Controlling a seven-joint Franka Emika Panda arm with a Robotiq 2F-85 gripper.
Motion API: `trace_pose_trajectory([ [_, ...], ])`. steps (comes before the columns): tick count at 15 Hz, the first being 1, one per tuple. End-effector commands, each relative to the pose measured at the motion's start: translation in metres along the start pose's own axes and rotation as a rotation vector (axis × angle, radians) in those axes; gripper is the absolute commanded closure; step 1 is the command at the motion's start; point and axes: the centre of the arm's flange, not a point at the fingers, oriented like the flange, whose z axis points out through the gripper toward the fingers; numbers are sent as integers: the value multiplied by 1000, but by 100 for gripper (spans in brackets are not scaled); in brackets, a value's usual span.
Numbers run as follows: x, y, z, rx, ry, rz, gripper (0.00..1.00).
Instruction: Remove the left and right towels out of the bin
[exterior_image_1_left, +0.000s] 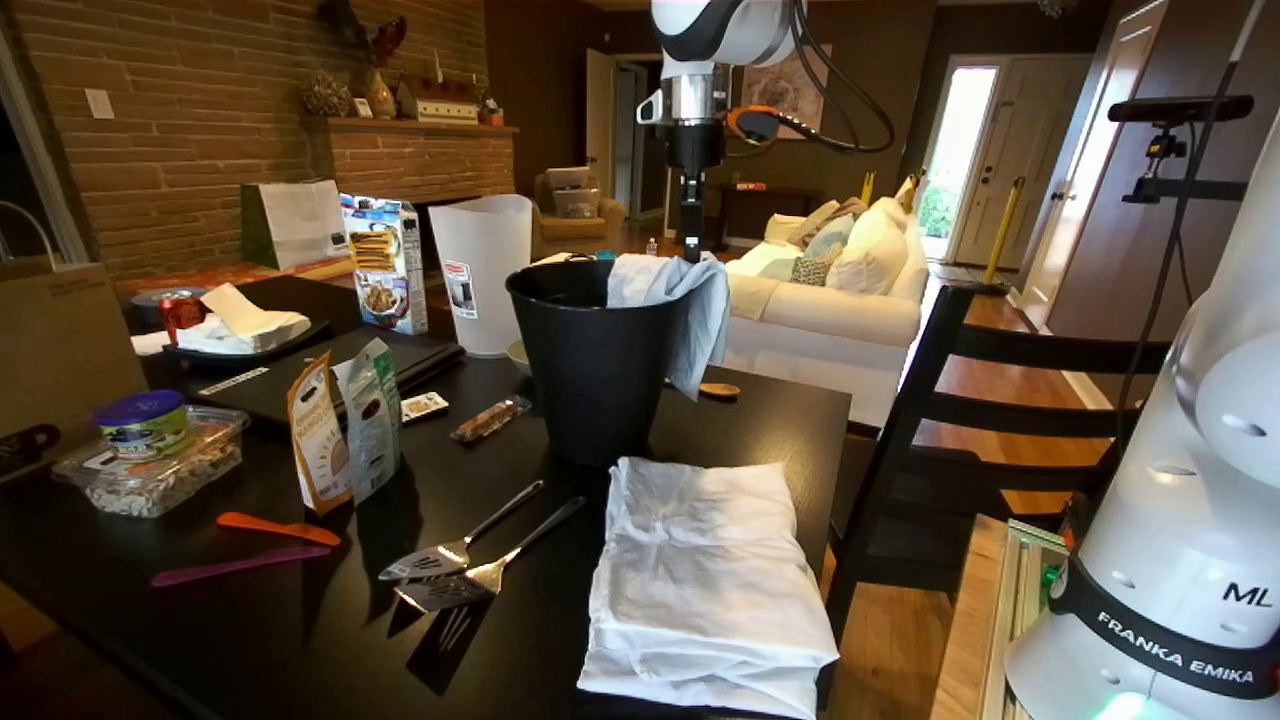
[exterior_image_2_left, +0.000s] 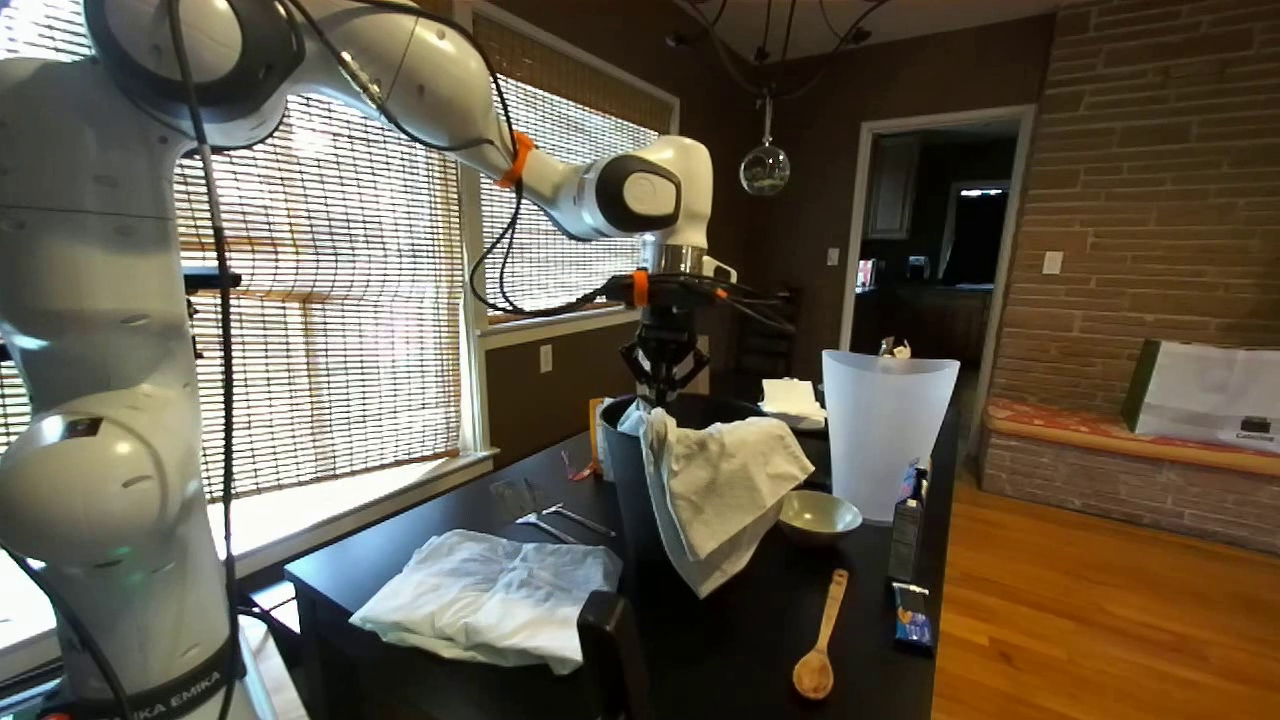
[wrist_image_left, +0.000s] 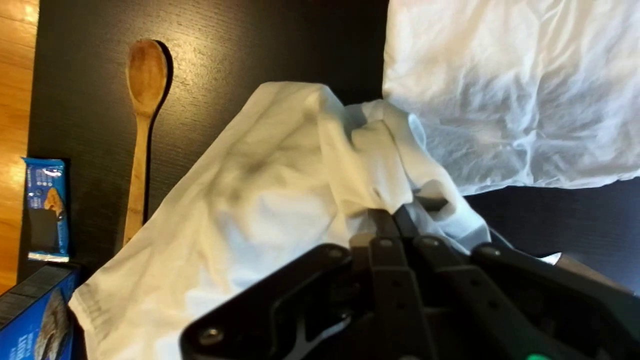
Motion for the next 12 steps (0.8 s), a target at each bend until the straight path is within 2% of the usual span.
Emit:
trace_pose_trajectory([
  [1, -15, -5, 4, 16, -14, -9, 68],
  [10, -4, -19, -1, 66, 22, -12, 5],
  [12, -3, -25, 6, 48, 11, -33, 0],
])
